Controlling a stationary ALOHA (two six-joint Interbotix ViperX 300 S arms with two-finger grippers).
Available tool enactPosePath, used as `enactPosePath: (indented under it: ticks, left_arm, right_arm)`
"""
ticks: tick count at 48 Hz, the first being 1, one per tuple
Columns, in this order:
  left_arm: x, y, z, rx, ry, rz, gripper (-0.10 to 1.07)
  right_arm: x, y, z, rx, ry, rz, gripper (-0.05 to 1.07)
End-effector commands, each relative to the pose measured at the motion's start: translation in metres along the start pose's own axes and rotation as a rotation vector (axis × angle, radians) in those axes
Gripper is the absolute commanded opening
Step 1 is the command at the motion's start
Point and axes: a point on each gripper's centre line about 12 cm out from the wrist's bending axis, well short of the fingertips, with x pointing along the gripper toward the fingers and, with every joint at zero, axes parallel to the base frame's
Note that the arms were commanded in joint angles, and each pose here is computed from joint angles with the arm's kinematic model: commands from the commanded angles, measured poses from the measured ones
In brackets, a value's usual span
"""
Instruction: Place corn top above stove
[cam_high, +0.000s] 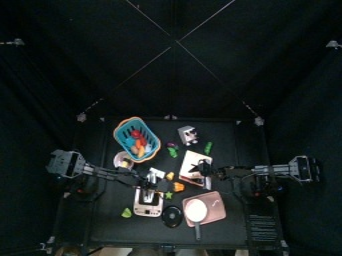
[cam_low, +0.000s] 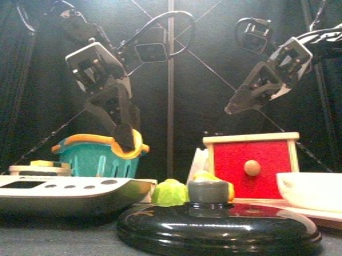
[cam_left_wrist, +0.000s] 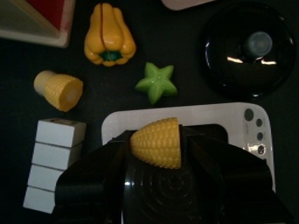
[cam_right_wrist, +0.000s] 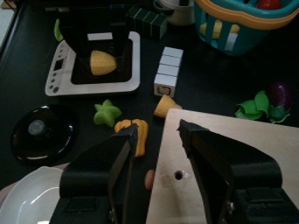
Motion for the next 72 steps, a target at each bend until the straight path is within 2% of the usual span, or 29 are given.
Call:
enactPosePath:
  ticks: [1,8,22,33,44,59,72]
  left_arm:
    - [-0.01,0.007,0.019,-0.004,-0.084,0.015,0.71]
    - [-0.011,0.023,0.024,-0.027,-0.141,0.044,0.71]
    - [-0.003,0.071,0.024,-0.119,-0.216,0.12,0.71]
    - [0.012,0.097,0.021,-0.169,-0.212,0.156,0.71]
    - [0.016,0.116,0.026,-0.202,-0.223,0.182,0.72]
    - [0.021,0.121,0.025,-0.237,-0.218,0.183,0.74]
    - [0.02,0.122,0.026,-0.235,-0.223,0.184,0.88]
  right_arm:
    - [-0.002,0.002,0.01,0.003,-0.031,0.007,0.8]
    - [-0.001,0.002,0.009,-0.001,-0.031,0.008,0.8]
    - [-0.002,0.002,0.008,-0.001,-0.029,0.008,0.8]
    - [-0.002,0.002,0.008,-0.001,-0.028,0.007,0.8]
    - [-0.002,0.002,0.008,-0.004,-0.028,0.007,0.8]
    - [-0.001,0.001,0.008,-0.003,-0.024,0.005,0.8]
    - [-0.002,0.001,0.008,-0.003,-0.027,0.006,0.8]
